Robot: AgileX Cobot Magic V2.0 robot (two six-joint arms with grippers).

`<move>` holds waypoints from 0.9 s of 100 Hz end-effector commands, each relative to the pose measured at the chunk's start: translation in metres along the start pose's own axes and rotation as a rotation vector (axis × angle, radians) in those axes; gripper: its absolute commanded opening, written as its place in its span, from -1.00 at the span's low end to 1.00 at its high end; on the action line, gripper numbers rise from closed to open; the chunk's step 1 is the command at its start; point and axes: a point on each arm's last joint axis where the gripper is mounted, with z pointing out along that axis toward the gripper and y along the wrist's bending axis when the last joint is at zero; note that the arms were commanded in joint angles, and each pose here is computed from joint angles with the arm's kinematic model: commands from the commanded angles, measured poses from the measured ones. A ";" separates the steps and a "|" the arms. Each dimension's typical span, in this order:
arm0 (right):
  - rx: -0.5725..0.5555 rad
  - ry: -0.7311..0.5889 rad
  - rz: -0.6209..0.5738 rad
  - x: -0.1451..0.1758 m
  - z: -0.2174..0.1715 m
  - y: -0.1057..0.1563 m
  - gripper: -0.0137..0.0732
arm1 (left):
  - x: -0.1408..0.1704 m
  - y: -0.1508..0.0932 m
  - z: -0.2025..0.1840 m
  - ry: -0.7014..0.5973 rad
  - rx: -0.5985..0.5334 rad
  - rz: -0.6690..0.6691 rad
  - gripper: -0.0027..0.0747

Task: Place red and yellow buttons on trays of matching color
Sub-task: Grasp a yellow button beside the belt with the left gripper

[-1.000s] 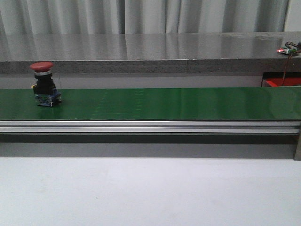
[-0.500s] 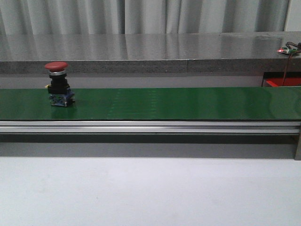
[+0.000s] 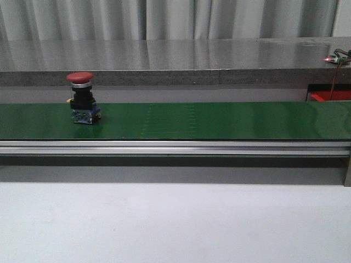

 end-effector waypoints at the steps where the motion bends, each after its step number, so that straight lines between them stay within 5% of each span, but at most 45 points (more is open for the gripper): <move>1: -0.012 -0.095 -0.009 -0.010 -0.014 0.003 -0.85 | -0.015 -0.018 -0.055 -0.140 0.021 0.033 -0.45; 44: -0.012 -0.095 -0.009 -0.010 -0.014 0.003 -0.85 | 0.040 -0.073 -0.077 -0.044 0.110 0.136 -0.45; 90: -0.012 -0.095 -0.009 -0.010 -0.014 0.003 -0.85 | 0.086 -0.109 -0.038 0.027 0.161 0.211 -0.45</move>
